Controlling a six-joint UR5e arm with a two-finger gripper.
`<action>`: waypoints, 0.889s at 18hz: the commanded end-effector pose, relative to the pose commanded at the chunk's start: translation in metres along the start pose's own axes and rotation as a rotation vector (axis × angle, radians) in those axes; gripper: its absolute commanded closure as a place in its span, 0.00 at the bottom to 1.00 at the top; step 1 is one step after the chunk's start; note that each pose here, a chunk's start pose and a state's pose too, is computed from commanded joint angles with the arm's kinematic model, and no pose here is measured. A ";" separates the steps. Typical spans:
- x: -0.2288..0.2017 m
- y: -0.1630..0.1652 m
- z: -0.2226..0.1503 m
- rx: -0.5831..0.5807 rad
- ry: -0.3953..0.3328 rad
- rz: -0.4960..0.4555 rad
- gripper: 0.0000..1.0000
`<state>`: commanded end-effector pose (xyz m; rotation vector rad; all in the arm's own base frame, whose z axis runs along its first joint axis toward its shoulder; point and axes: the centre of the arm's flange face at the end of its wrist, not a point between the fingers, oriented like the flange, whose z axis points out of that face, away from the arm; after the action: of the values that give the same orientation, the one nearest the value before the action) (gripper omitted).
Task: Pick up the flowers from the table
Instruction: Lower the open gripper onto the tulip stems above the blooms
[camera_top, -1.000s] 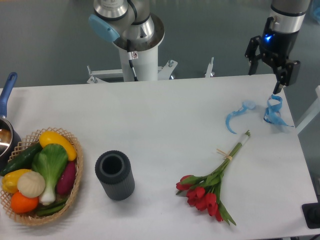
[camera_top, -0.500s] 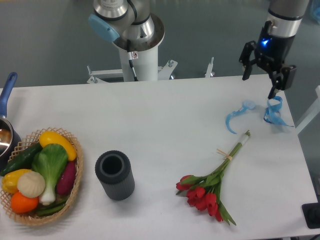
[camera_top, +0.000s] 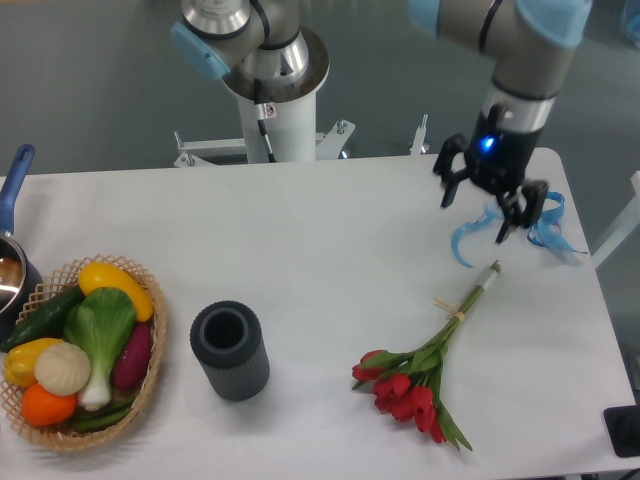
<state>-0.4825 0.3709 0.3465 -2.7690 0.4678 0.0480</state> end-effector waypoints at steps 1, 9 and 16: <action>0.000 -0.006 0.014 0.000 0.024 -0.010 0.00; -0.016 -0.032 0.089 0.003 0.005 -0.040 0.00; -0.046 -0.028 0.126 -0.042 -0.011 -0.099 0.00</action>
<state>-0.5137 0.4514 0.2408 -2.8273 0.3295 0.0506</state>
